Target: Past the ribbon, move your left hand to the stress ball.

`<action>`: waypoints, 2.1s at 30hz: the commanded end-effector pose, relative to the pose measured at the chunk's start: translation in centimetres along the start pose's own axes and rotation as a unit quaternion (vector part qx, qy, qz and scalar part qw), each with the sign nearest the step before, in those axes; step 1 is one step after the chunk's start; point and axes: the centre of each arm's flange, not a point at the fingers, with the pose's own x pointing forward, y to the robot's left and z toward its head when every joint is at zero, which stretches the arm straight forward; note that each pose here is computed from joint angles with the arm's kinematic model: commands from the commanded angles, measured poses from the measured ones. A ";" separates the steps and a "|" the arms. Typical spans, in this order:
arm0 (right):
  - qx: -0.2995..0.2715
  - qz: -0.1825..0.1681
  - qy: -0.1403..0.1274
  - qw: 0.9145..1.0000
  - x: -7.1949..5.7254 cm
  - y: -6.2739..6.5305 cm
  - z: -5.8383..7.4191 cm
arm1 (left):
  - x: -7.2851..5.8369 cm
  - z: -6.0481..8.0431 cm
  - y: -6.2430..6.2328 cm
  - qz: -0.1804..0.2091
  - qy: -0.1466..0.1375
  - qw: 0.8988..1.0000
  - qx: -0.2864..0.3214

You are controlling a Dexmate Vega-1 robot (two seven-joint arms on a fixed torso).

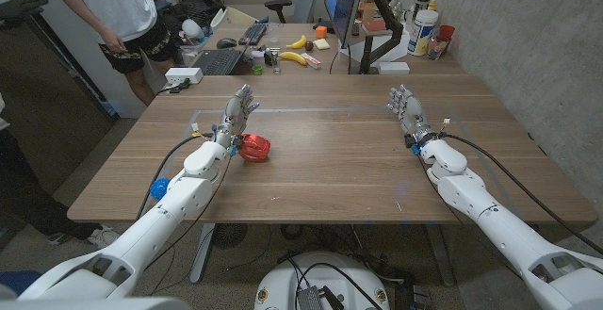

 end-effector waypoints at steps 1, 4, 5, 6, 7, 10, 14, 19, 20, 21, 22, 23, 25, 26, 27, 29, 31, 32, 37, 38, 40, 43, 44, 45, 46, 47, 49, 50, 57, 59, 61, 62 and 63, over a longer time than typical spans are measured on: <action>-0.002 0.004 0.000 1.000 -0.4 -0.1 -0.1 | -0.3 0.6 -0.2 0.011 -0.009 1.000 0.024; -0.002 0.004 -0.001 1.000 -0.4 -0.1 -0.2 | -0.4 0.8 -0.3 0.013 -0.012 0.999 0.029; -0.002 0.004 -0.001 1.000 -0.4 -0.1 -0.2 | -0.4 0.9 -0.3 0.013 -0.012 0.999 0.030; -0.002 0.004 -0.002 1.000 -0.4 -0.1 -0.2 | -0.4 0.9 -0.3 0.013 -0.012 0.999 0.031; -0.002 0.005 -0.002 1.000 -0.4 -0.1 -0.2 | -0.4 0.9 -0.3 0.013 -0.013 0.999 0.032; -0.002 0.005 -0.002 1.000 -0.4 -0.1 -0.2 | -0.4 1.0 -0.4 0.015 -0.014 0.999 0.037; -0.002 0.004 -0.002 1.000 -0.5 -0.2 -0.2 | -0.5 1.3 -0.5 0.016 -0.017 0.999 0.044; -0.001 0.002 -0.001 1.000 -0.6 -0.4 -0.3 | -0.6 1.8 -0.6 0.018 -0.020 0.998 0.056; 0.000 0.002 0.000 1.000 -0.7 -0.4 -0.3 | -0.7 1.8 -0.6 0.019 -0.021 0.998 0.058; -0.001 0.001 0.000 1.000 -0.7 -0.4 -0.3 | -0.7 1.9 -0.6 0.020 -0.022 0.998 0.061; 0.000 0.001 0.001 1.000 -0.7 -0.4 -0.3 | -0.8 2.0 -0.6 0.021 -0.022 0.997 0.064; 0.000 0.001 0.001 1.000 -0.8 -0.4 -0.4 | -0.9 2.1 -0.6 0.022 -0.023 0.997 0.066; 0.000 0.001 0.001 1.000 -0.8 -0.5 -0.4 | -1.0 2.3 -0.7 0.025 -0.025 0.997 0.075; 0.000 0.001 0.001 1.000 -0.9 -0.4 -0.4 | -1.1 2.4 -0.7 0.026 -0.026 0.996 0.077; 0.000 0.001 0.001 1.000 -0.9 -0.4 -0.4 | -1.1 2.4 -0.7 0.026 -0.026 0.996 0.077; 0.000 0.002 0.000 1.000 -0.9 -0.4 -0.4 | -1.3 2.7 -0.7 0.029 -0.030 0.996 0.083; 0.000 0.001 0.000 1.000 -0.9 -0.5 -0.4 | -1.4 2.8 -0.7 0.030 -0.031 0.995 0.085; 0.000 0.002 0.000 1.000 -0.9 -0.5 -0.4 | -1.4 2.9 -0.7 0.030 -0.033 0.995 0.087; 0.001 0.002 -0.001 1.000 -1.0 -0.5 -0.3 | -1.7 3.4 -0.9 0.035 -0.039 0.994 0.101; 0.000 0.002 -0.001 1.000 -1.0 -0.5 -0.3 | -1.7 3.5 -0.9 0.036 -0.040 0.993 0.103; 0.000 0.002 0.000 1.000 -1.1 -0.5 -0.4 | -1.8 3.6 -1.0 0.036 -0.041 0.993 0.107; 0.001 0.002 0.000 1.000 -1.2 -0.6 -0.4 | -2.0 3.9 -1.1 0.040 -0.044 0.991 0.118; 0.001 0.002 0.000 1.000 -1.2 -0.6 -0.4 | -2.0 3.9 -1.1 0.042 -0.044 0.991 0.122; 0.001 0.002 0.000 1.000 -1.2 -0.6 -0.4 | -2.0 4.0 -1.1 0.042 -0.045 0.990 0.124; 0.001 0.002 0.000 1.000 -1.2 -0.6 -0.4 | -2.1 4.1 -1.1 0.043 -0.046 0.990 0.126; 0.002 0.002 0.000 1.000 -1.3 -0.6 -0.4 | -2.1 4.2 -1.1 0.043 -0.047 0.990 0.129; 0.002 0.002 0.000 1.000 -1.3 -0.6 -0.4 | -2.2 4.4 -1.2 0.045 -0.049 0.989 0.135; 0.002 0.002 0.000 1.000 -1.3 -0.6 -0.4 | -2.2 4.5 -1.2 0.046 -0.050 0.988 0.138; 0.002 0.003 -0.002 1.000 -1.2 -0.5 -0.4 | -2.4 4.9 -1.3 0.052 -0.055 0.985 0.152; 0.002 0.003 -0.002 1.000 -1.2 -0.5 -0.5 | -2.4 5.0 -1.3 0.053 -0.057 0.985 0.155; 0.002 0.003 -0.002 1.000 -1.2 -0.5 -0.5 | -2.5 5.1 -1.3 0.055 -0.059 0.983 0.164; 0.002 0.003 -0.002 1.000 -1.2 -0.5 -0.5 | -2.5 5.2 -1.3 0.056 -0.061 0.982 0.168; 0.002 0.003 -0.002 1.000 -1.2 -0.5 -0.5 | -2.5 5.3 -1.4 0.056 -0.062 0.982 0.172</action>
